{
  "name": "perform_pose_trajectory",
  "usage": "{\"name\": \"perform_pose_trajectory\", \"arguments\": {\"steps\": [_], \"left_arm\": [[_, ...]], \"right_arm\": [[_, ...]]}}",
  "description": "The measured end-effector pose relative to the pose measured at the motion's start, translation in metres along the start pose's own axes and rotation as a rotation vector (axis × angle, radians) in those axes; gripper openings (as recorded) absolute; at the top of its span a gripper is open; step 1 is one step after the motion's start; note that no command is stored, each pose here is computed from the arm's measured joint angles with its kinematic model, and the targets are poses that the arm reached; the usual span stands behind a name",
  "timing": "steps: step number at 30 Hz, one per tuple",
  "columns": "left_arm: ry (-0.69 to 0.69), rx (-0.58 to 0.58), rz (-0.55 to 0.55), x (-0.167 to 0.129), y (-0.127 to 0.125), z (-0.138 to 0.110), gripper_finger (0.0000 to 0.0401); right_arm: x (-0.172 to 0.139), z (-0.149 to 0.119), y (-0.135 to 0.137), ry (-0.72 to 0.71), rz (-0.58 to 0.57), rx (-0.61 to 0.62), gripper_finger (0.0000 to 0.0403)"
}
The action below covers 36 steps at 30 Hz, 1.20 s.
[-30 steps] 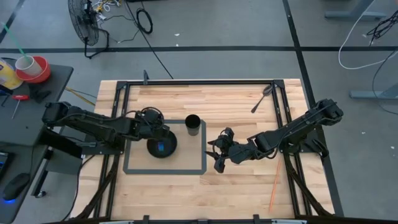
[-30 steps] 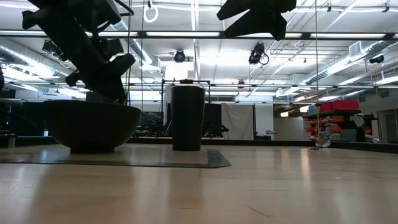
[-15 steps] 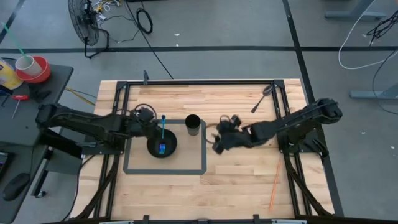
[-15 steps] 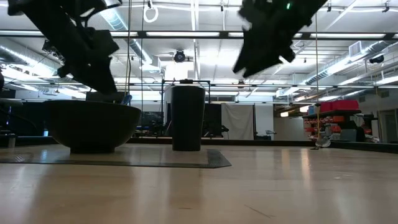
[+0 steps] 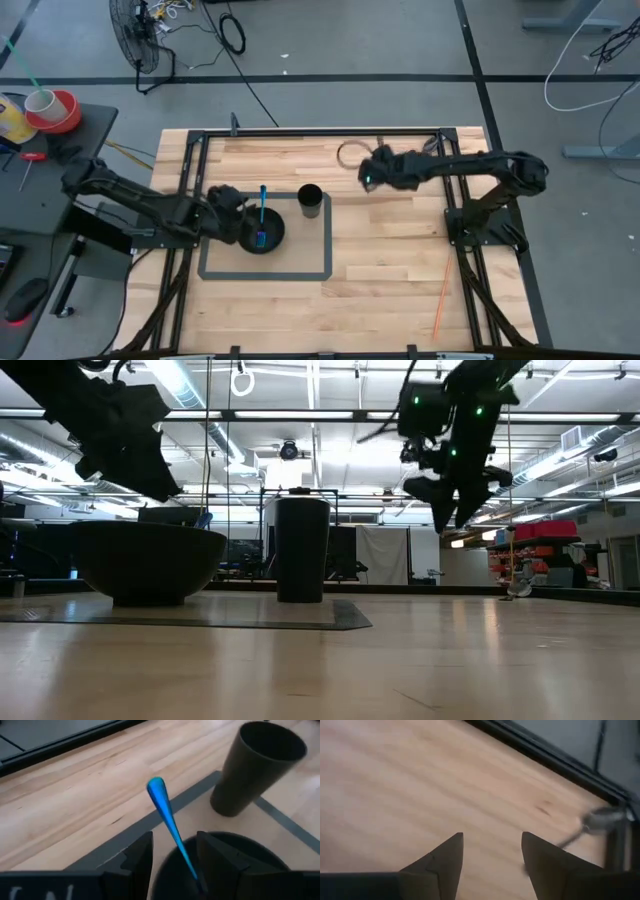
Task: Pick & Place Utensil
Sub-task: Put the blue fork into the black bowl on the gray placemat
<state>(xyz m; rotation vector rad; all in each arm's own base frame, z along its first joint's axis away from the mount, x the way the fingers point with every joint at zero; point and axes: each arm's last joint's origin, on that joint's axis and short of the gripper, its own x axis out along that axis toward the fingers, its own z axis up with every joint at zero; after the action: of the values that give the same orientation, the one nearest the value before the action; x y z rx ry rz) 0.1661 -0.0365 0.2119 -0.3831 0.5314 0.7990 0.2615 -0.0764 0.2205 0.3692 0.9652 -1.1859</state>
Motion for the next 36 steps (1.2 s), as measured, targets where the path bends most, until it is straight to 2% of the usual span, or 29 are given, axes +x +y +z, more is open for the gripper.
{"name": "perform_pose_trajectory", "arguments": {"steps": [5,8,13,21,26,29,36], "left_arm": [[-0.011,0.070,0.024,0.002,-0.005,-0.007,0.0156],[0.002,0.069,0.014,0.002,-0.005,-0.007,0.0156],[0.026,0.104,-0.013,0.000,-0.006,-0.009,0.0156],[0.028,0.130,-0.038,-0.004,-0.008,-0.012,0.0156],[0.028,0.136,-0.041,-0.005,-0.008,-0.012,0.0156],[0.019,0.135,-0.036,-0.005,-0.008,-0.012,0.0156],[0.015,0.135,-0.034,-0.005,-0.008,-0.012,0.0156]], "right_arm": [[0.028,0.022,-0.034,0.036,-0.116,0.194,0.0205],[0.050,0.021,-0.057,0.093,-0.183,0.321,0.0205],[0.083,0.000,-0.079,0.153,-0.235,0.542,0.0196],[0.117,-0.040,-0.095,0.113,-0.271,0.866,0.0159],[0.130,-0.047,-0.096,0.061,-0.155,0.917,0.0138],[0.131,-0.051,-0.098,0.068,-0.173,0.902,0.0122],[0.129,-0.056,-0.100,0.124,-0.216,0.779,0.0064]]}}
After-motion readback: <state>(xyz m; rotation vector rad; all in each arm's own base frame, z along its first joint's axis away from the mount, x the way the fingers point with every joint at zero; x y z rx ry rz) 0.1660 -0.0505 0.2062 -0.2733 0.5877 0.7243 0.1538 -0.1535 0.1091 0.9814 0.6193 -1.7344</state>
